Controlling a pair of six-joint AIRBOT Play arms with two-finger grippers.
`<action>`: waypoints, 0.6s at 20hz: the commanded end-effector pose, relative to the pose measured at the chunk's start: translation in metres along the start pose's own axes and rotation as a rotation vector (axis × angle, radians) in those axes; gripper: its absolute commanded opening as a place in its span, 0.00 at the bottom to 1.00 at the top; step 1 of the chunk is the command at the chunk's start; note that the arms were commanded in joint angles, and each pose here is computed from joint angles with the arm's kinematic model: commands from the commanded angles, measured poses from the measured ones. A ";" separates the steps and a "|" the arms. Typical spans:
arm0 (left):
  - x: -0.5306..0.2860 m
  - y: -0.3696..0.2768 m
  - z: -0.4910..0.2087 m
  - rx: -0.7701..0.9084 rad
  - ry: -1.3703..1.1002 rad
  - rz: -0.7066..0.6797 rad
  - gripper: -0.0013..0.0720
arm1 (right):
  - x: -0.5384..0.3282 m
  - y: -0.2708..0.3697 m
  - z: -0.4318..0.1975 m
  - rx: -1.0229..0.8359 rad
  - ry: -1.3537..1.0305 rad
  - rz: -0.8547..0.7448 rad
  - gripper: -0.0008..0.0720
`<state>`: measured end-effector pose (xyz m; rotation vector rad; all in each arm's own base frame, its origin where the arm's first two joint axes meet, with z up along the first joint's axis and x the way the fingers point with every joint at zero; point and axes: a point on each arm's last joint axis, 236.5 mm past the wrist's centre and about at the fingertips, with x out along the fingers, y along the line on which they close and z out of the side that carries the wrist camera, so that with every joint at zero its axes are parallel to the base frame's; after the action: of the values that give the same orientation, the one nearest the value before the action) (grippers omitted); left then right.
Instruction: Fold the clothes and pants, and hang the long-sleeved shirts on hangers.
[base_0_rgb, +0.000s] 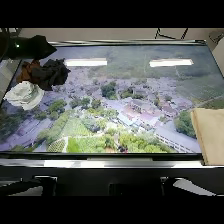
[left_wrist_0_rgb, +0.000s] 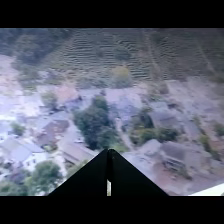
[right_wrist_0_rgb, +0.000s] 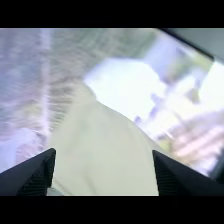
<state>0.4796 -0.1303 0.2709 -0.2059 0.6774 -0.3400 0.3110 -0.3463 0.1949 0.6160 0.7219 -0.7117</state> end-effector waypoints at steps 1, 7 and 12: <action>0.003 0.097 -0.025 0.076 0.120 0.446 0.05 | -0.046 0.162 0.006 -0.199 -0.096 0.275 0.90; 0.032 0.093 -0.261 -0.125 0.825 0.322 1.00 | 0.005 0.234 -0.241 -0.483 0.660 0.245 0.86; 0.036 0.098 -0.261 -0.226 0.548 0.332 0.99 | 0.018 0.225 -0.253 -0.582 0.623 0.131 0.89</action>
<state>0.3654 -0.0761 0.0318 -0.1519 1.3501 -0.0259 0.4073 -0.0445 0.1012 0.4107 1.3181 -0.1256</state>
